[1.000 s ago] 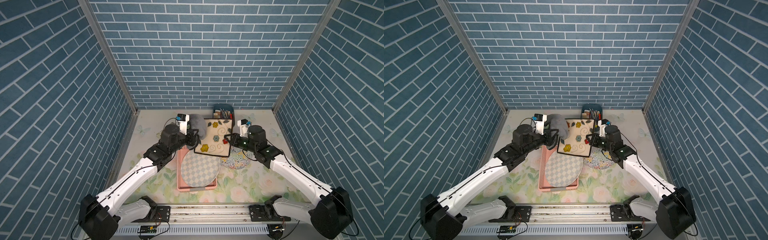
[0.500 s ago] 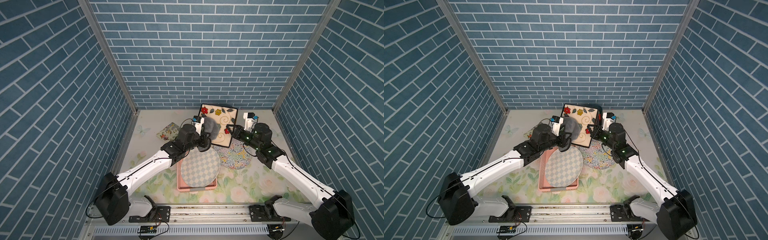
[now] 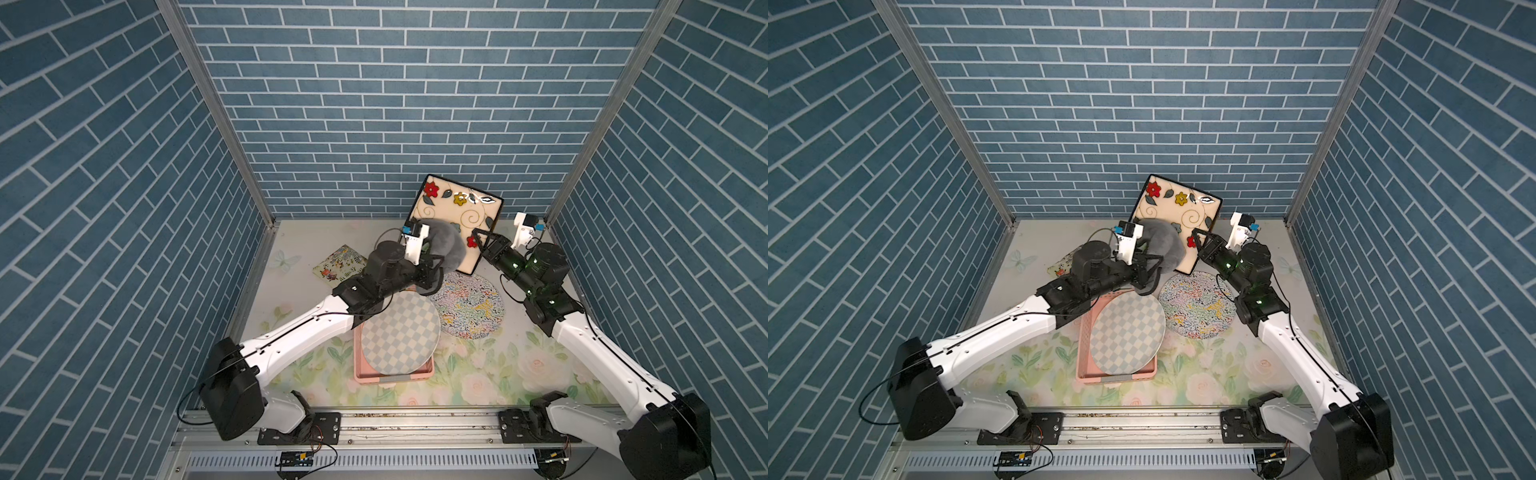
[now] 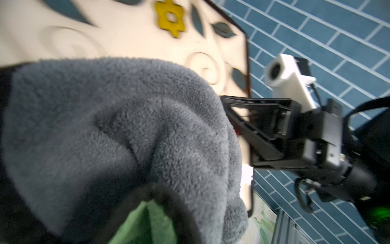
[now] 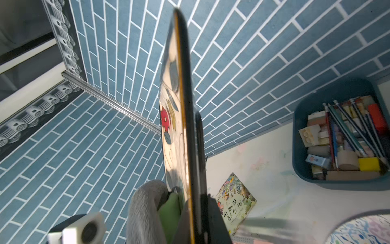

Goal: Wipe the wet plate dry
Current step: Wipe the plate with towel.

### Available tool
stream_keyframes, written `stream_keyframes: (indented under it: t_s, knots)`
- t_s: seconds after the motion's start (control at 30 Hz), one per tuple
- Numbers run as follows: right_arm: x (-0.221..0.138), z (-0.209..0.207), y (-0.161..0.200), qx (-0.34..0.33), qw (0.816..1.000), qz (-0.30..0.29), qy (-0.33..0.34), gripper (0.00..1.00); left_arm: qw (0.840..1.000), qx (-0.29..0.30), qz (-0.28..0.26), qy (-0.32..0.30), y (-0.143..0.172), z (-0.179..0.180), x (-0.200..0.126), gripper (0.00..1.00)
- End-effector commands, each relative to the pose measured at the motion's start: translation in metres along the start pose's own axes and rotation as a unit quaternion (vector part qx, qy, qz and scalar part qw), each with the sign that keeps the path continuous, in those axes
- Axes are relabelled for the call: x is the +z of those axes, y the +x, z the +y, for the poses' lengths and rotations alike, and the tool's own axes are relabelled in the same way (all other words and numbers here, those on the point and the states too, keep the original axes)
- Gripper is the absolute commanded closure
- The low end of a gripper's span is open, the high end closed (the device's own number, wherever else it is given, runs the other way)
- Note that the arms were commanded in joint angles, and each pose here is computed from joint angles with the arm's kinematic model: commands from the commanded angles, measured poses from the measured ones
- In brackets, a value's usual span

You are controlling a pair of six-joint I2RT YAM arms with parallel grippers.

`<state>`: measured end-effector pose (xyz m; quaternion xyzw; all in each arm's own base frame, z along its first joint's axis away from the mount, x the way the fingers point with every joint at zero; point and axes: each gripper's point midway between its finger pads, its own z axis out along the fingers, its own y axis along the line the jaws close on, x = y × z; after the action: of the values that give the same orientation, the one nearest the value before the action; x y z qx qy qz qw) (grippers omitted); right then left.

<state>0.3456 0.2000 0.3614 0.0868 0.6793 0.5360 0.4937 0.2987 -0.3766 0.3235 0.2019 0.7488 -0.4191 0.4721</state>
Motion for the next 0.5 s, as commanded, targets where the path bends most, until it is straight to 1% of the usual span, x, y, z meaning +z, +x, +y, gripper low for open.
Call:
stream_keyframes:
  t_s: [0.0, 0.07, 0.13, 0.17, 0.23, 0.3, 0.33, 0.37, 0.43, 0.47]
  knots:
    - [-0.039, 0.132, -0.044, 0.014, 0.970, -0.062, -0.236, 1.00, 0.997, 0.003, 0.073, -0.024, 0.047, 0.009, 0.017, 1.00]
    - [-0.042, 0.136, -0.046, -0.005, 0.971, -0.064, -0.231, 1.00, 0.996, -0.033, 0.034, -0.079, 0.024, 0.045, 0.004, 1.00]
    - [-0.043, 0.141, -0.042, -0.028, 0.971, -0.050, -0.231, 1.00, 0.988, -0.078, -0.008, -0.136, -0.005, 0.090, -0.019, 1.00]
    - [-0.043, 0.144, -0.035, -0.038, 0.970, -0.036, -0.238, 1.00, 0.983, -0.090, -0.029, -0.159, -0.019, 0.107, -0.033, 1.00]
    - [-0.046, 0.153, -0.019, -0.058, 0.962, -0.007, -0.266, 1.00, 0.972, -0.088, -0.066, -0.209, -0.046, 0.131, -0.059, 1.00]
    - [-0.046, 0.163, 0.006, -0.090, 0.953, 0.031, -0.289, 1.00, 0.962, -0.064, -0.084, -0.252, -0.063, 0.143, -0.075, 1.00]
    - [-0.047, 0.170, 0.016, -0.105, 0.947, 0.044, -0.300, 1.00, 0.964, -0.055, -0.079, -0.247, -0.064, 0.141, -0.073, 1.00]
    - [-0.048, 0.177, 0.024, -0.116, 0.942, 0.053, -0.310, 1.00, 0.971, -0.049, -0.067, -0.225, -0.061, 0.134, -0.065, 1.00]
    - [-0.048, 0.184, 0.032, -0.128, 0.935, 0.062, -0.324, 1.00, 0.986, -0.038, -0.037, -0.161, -0.046, 0.111, -0.041, 1.00]
    - [-0.048, 0.184, 0.033, -0.129, 0.935, 0.062, -0.326, 1.00, 0.990, -0.027, -0.022, -0.135, -0.037, 0.097, -0.030, 1.00]
